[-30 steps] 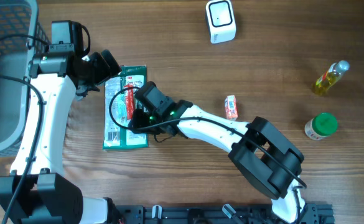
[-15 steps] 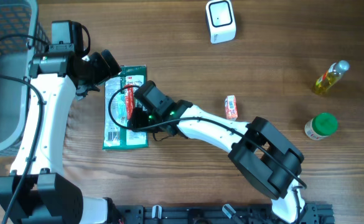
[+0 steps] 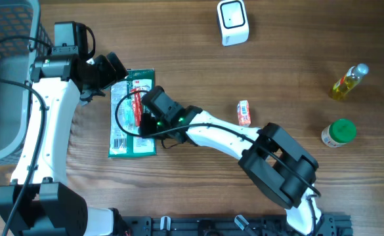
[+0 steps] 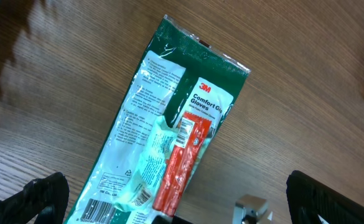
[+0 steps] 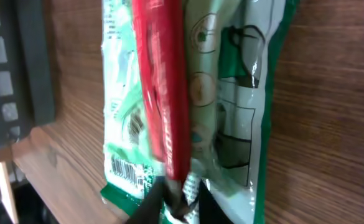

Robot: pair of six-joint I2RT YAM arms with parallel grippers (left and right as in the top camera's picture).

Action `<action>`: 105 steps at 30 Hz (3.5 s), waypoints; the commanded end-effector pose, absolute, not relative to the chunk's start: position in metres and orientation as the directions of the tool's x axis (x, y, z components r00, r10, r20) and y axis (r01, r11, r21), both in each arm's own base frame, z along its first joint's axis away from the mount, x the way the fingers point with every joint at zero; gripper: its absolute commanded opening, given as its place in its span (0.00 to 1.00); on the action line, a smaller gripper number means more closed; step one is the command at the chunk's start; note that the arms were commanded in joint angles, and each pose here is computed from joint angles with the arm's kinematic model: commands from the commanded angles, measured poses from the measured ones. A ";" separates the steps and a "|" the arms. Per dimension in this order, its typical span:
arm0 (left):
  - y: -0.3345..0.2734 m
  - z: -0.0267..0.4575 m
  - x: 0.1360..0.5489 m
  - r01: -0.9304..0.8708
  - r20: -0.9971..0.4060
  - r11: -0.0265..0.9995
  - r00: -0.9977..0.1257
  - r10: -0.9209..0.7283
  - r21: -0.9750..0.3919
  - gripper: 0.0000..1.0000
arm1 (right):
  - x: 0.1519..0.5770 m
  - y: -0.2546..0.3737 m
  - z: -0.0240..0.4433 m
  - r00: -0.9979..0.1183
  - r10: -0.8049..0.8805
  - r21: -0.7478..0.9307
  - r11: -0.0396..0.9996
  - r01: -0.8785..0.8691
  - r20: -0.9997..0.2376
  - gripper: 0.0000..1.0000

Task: Scan the item barcode
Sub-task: 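Pull the red tube off the gloves pack with the right gripper, then rotate the red tube and raise it toward the white scanner, then hold the red tube up in front of the scanner, right gripper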

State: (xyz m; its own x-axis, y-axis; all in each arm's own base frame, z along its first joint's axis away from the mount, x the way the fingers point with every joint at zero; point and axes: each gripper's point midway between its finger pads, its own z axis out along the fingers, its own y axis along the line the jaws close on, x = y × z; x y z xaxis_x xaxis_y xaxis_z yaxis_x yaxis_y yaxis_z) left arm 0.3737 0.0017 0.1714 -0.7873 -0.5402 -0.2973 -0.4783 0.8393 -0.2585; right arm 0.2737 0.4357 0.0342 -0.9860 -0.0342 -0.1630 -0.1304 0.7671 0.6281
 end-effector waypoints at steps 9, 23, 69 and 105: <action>0.003 0.173 0.374 -0.466 -0.305 0.847 -0.793 -0.528 -0.255 1.00 | 0.279 0.398 0.130 -0.915 -0.294 0.778 0.490 -0.394 -0.278 0.04; 0.003 0.173 0.374 -0.466 -0.305 0.847 -0.793 -0.528 -0.255 1.00 | 0.268 0.247 0.090 -0.783 -0.580 0.661 0.498 -0.560 -0.226 0.04; 0.003 0.173 0.374 -0.465 -0.305 0.848 -0.793 -0.527 -0.255 1.00 | 0.327 0.156 0.264 -0.749 -0.478 0.111 0.806 -0.582 -0.459 0.04; 0.003 0.173 0.374 -0.465 -0.305 0.848 -0.793 -0.527 -0.255 1.00 | 0.555 0.092 0.089 -0.598 -0.798 -0.720 0.460 -0.520 -0.078 0.04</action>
State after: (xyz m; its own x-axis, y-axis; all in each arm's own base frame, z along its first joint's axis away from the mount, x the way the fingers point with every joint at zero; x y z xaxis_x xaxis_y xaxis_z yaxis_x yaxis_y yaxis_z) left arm 0.3737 0.0017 0.1714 -0.7873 -0.5402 -0.2973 -0.4783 0.8393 -0.2585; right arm 0.5540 0.0966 0.1103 -0.5880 -0.7973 -0.1361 -0.5002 0.4907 -0.7134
